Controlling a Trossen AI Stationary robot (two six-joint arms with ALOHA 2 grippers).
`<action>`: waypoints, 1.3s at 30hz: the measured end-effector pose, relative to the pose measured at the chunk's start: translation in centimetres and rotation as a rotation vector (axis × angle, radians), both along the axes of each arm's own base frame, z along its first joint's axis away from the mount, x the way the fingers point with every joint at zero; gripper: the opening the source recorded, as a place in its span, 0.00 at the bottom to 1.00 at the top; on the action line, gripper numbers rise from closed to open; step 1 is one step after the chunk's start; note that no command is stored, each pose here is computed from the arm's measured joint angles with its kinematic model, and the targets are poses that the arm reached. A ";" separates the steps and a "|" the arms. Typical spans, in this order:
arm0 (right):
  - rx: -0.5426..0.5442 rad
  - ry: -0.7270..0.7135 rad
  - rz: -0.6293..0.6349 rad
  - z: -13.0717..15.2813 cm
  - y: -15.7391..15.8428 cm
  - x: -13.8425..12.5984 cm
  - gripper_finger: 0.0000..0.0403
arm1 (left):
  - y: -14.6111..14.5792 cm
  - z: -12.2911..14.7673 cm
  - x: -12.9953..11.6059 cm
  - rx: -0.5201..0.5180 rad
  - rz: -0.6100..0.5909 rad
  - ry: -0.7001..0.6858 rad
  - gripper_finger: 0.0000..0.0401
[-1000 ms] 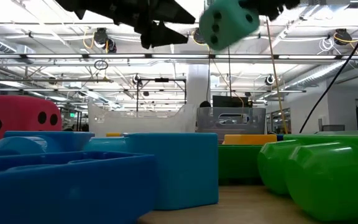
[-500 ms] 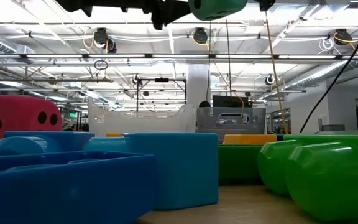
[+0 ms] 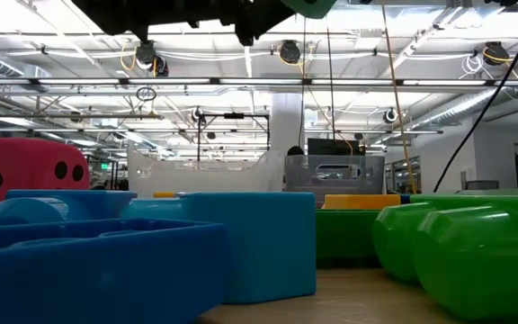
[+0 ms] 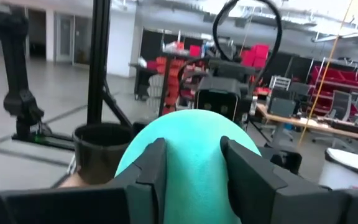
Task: Pick & Place Toys
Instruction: Put the blue dice into the top transparent bin
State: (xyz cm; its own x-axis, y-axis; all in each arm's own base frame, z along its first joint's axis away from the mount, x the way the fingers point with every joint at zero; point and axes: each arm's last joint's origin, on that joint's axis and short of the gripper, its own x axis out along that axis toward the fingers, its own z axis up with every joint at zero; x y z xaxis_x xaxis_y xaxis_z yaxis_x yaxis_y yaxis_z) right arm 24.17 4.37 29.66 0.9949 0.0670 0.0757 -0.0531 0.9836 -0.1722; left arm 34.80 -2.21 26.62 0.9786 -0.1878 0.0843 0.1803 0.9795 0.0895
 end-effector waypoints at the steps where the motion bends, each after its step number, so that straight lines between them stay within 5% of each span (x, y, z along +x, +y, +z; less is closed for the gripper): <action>1: 0.003 0.001 -0.002 0.0 0.0 0.0 0.29 | -0.1 0.1 0.0 -0.002 -0.002 -0.009 0.81; 8: 0.012 0.013 -0.009 -0.1 -0.1 0.0 0.27 | -0.7 0.8 -0.4 -0.001 -0.006 -0.039 0.57; 31: 0.038 -0.018 -0.004 0.1 -0.1 0.0 0.31 | -1.3 1.0 -0.5 -0.021 0.006 -0.042 0.51; 39: 0.040 -0.107 0.004 2.4 -0.4 -2.6 0.35 | -1.2 1.6 -0.5 -0.041 0.030 -0.074 0.43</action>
State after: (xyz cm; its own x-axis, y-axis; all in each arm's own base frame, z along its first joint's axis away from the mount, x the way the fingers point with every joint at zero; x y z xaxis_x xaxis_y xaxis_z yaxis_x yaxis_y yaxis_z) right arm 21.58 3.96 32.02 0.9806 0.0659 0.1847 -0.0406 0.9897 -0.1376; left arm 34.35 -3.39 28.20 0.9744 -0.1536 0.1639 0.1454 0.9875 0.0608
